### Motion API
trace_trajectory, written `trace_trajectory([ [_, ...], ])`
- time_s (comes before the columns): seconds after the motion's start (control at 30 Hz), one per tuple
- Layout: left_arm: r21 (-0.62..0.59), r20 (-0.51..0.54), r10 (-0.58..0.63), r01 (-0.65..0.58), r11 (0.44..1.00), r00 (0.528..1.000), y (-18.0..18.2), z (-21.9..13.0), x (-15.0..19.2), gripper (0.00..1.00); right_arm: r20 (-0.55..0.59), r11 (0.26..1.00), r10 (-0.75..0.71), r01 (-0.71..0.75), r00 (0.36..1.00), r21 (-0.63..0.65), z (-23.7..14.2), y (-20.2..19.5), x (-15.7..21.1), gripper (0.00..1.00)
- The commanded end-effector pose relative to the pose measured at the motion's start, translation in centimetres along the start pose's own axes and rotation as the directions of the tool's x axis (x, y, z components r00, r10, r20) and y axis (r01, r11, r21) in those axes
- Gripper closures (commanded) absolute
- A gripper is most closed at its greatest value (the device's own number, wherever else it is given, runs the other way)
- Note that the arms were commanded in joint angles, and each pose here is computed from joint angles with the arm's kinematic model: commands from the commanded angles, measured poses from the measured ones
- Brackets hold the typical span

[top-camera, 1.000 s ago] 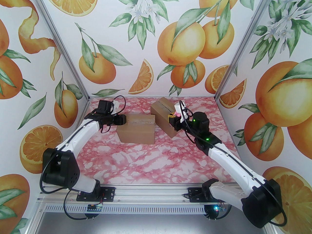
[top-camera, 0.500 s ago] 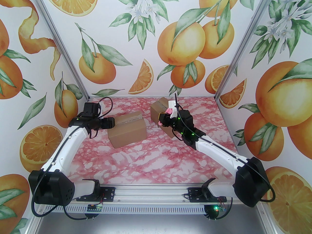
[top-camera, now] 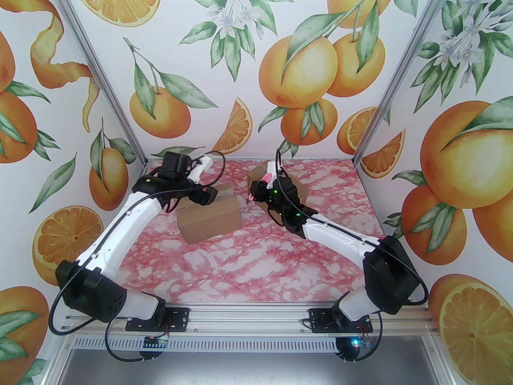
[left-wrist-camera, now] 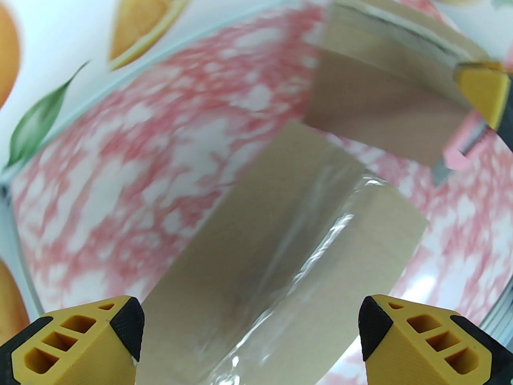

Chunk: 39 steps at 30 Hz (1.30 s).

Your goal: Unpack the express box

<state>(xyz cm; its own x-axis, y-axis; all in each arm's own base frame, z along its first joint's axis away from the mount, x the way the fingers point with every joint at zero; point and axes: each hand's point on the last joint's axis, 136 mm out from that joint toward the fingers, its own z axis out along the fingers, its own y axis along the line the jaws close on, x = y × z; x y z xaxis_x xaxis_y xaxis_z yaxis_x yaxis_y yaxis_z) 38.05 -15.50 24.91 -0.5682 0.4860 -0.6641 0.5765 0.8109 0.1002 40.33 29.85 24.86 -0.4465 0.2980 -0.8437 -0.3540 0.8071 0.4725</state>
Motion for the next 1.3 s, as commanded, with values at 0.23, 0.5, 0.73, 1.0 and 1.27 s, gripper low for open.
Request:
trace_trajectory([
  [0.23, -0.059, -0.003, 0.117, -0.117, 0.991, 0.993, 1.5, 0.1, -2.3, 0.13, -0.089, 0.953, -0.236, 0.248, 0.968, 0.175, 2.5, 0.5, 2.7, 1.0],
  [0.5, -0.105, 0.001, 0.075, -0.074, 0.992, 0.997, 2.5, 0.1, -1.9, 0.13, -0.119, 0.936, -0.27, 0.289, 0.956, 0.201, 3.0, -0.3, 3.4, 1.0],
  [0.73, -0.085, -0.008, 0.057, -0.058, 0.995, 0.998, 2.3, 0.8, -1.2, 0.15, -0.164, 0.967, -0.203, 0.224, 0.965, 0.122, 3.9, 0.2, 7.0, 1.0],
  [1.0, -0.076, 0.053, -0.018, 0.022, 0.997, 0.998, 3.7, -0.2, -1.2, 0.15, -0.127, 0.992, -0.119, 0.122, 0.985, 0.013, 2.5, 3.2, 8.4, 1.0],
  [1.27, -0.03, 0.059, -0.013, 0.015, 0.999, 0.998, 3.4, 0.0, -1.2, 0.15, -0.13, 0.99, -0.079, 0.063, 0.988, -0.123, 1.0, 6.9, 10.2, 1.0],
])
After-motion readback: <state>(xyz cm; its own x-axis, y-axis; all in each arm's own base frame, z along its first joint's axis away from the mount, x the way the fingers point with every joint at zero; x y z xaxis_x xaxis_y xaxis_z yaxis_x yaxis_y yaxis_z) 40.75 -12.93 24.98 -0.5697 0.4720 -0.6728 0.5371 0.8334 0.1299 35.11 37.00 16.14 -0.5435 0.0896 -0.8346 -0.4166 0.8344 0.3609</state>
